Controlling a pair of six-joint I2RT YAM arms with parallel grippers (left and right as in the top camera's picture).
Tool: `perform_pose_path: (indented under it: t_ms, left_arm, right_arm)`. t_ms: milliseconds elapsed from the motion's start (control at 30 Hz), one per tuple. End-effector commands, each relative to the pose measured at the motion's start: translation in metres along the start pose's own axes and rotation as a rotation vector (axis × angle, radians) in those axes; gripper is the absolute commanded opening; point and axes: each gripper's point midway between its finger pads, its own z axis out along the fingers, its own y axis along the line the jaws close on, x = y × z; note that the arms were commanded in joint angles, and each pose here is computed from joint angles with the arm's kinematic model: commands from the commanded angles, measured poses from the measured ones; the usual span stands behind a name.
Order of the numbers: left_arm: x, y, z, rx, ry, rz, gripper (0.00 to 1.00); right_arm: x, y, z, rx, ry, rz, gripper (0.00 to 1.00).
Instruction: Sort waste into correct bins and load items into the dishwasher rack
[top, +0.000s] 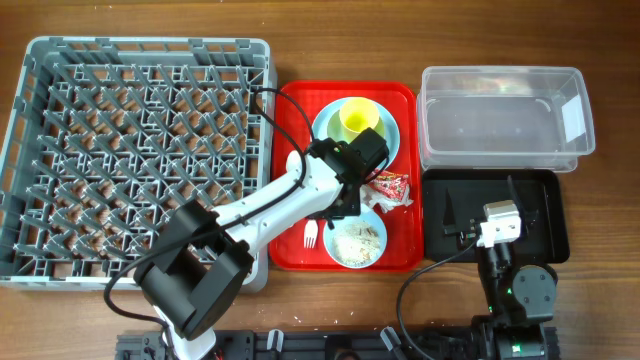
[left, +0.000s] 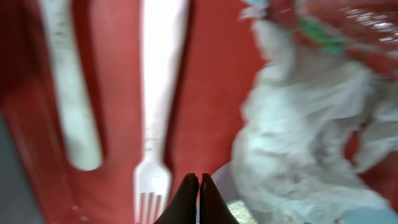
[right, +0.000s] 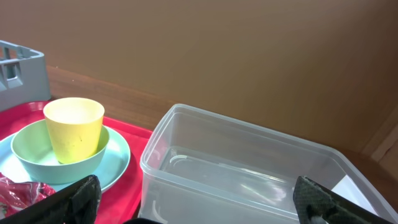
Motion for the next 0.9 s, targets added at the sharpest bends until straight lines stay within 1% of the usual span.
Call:
perform_pose_path:
  t_ms: [0,67,167,200,233,333,367,400,467,567,600,633,700,867]
  left_arm:
    - [0.007,-0.018,0.001,0.082,0.054,0.002,0.04]
    - [0.004,-0.020,0.000,0.099,0.051,-0.004,0.04]
    - [0.005,-0.032,-0.003,0.208,0.100,0.059,0.04]
    - [0.003,-0.028,-0.004,0.206,0.106,0.052,0.04]
    - [0.000,-0.021,-0.003,0.187,0.104,0.043,0.06]
    - [-0.017,0.025,0.002,0.006,0.046,-0.005,0.26]
    - [-0.022,0.041,0.002,-0.056,0.025,-0.015,0.35]
    - [-0.024,0.045,0.003,-0.073,0.017,-0.018,0.40]
    - [-0.026,0.043,0.007,-0.061,0.006,-0.020,0.44]
    - [-0.018,0.037,0.018,-0.051,-0.002,0.006,0.44]
    - [-0.015,0.036,0.023,-0.052,0.000,0.015,0.42]
    - [-0.013,0.037,0.025,-0.054,-0.001,0.017,0.42]
    - [-0.010,0.042,0.037,-0.062,-0.008,0.016,0.39]
    - [-0.002,0.050,0.060,-0.061,-0.029,0.015,0.38]
  right_arm:
    - [-0.001,-0.001,0.000,0.006,-0.004,-0.005,1.00]
    - [-0.001,-0.001,0.000,0.006,-0.004,-0.006,1.00]
    - [-0.001,-0.001,0.000,0.006,-0.004,-0.005,1.00]
    - [-0.001,-0.001,0.000,0.006,-0.004,-0.006,1.00]
    - [-0.001,-0.001,0.000,0.006,-0.004,-0.006,1.00]
    - [-0.001,-0.001,0.000,0.006,-0.004,-0.005,1.00]
    - [-0.001,-0.001,0.000,0.006,-0.004,-0.005,1.00]
    - [-0.001,-0.001,0.000,0.006,-0.004,-0.005,1.00]
    - [-0.001,-0.001,0.000,0.006,-0.004,-0.006,1.00]
    - [-0.001,-0.001,0.000,0.006,-0.004,-0.005,1.00]
    - [-0.001,-0.001,0.000,0.006,-0.004,-0.006,1.00]
    - [-0.001,-0.001,0.000,0.006,-0.004,-0.005,1.00]
    - [-0.001,-0.001,0.000,0.006,-0.004,-0.005,1.00]
    - [-0.001,-0.001,0.000,0.006,-0.004,-0.005,1.00]
